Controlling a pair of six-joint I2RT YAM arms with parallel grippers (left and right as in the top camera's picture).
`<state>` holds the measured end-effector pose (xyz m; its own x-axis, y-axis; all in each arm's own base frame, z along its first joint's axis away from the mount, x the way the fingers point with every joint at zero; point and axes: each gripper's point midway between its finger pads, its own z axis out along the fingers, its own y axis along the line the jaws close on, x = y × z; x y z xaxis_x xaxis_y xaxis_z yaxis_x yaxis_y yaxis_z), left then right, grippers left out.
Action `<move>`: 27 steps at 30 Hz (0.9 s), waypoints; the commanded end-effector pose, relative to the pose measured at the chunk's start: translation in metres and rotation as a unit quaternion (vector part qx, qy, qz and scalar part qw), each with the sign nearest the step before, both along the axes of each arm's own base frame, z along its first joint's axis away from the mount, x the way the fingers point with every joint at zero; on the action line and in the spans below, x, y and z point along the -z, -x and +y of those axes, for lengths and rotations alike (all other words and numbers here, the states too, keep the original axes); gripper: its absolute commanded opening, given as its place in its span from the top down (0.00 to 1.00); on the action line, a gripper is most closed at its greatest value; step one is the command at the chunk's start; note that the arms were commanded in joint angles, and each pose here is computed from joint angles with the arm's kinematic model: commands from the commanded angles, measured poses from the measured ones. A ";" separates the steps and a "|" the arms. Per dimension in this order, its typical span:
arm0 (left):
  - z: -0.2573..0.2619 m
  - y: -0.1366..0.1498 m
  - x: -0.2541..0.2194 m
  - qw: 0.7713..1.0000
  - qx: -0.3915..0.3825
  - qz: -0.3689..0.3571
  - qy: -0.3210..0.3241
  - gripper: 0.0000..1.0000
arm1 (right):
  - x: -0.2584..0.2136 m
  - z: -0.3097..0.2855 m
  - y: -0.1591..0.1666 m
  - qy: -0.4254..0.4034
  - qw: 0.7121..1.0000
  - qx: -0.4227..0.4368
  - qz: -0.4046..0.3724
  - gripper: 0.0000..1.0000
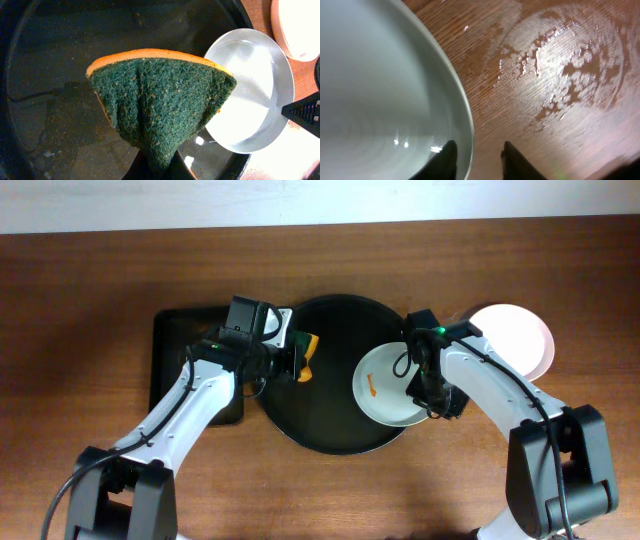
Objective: Clean dirty plates on tray and stack at the side
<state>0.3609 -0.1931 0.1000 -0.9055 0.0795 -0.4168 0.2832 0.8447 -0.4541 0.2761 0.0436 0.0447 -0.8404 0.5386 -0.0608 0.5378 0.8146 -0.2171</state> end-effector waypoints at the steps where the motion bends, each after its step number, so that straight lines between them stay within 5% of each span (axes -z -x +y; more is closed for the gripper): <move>1: -0.001 0.001 0.002 1.000 -0.002 0.007 0.004 0.98 | -0.019 0.002 -0.017 -0.016 0.994 -0.112 -0.001 0.52; 4: -0.004 0.003 0.002 1.000 0.001 0.008 0.004 0.98 | -0.028 0.002 -0.031 -0.090 0.982 -0.167 -0.007 0.24; 6: -0.010 0.006 0.002 1.000 0.009 0.007 0.004 0.98 | -0.027 -0.006 -0.035 -0.137 0.971 -0.195 -0.011 0.23; 11: -0.012 0.006 0.005 1.000 0.008 -0.003 -0.020 0.98 | -0.019 -0.026 -0.045 -0.187 0.962 -0.191 -0.046 0.35; 15: -0.014 0.005 0.004 1.000 0.010 -0.006 -0.020 0.98 | 0.000 -0.020 -0.040 -0.202 0.956 -0.206 -0.052 0.54; 27: -0.019 -0.004 -0.003 0.999 0.011 -0.033 -0.009 0.99 | 0.015 -0.011 -0.042 -0.205 0.951 -0.220 -0.069 0.61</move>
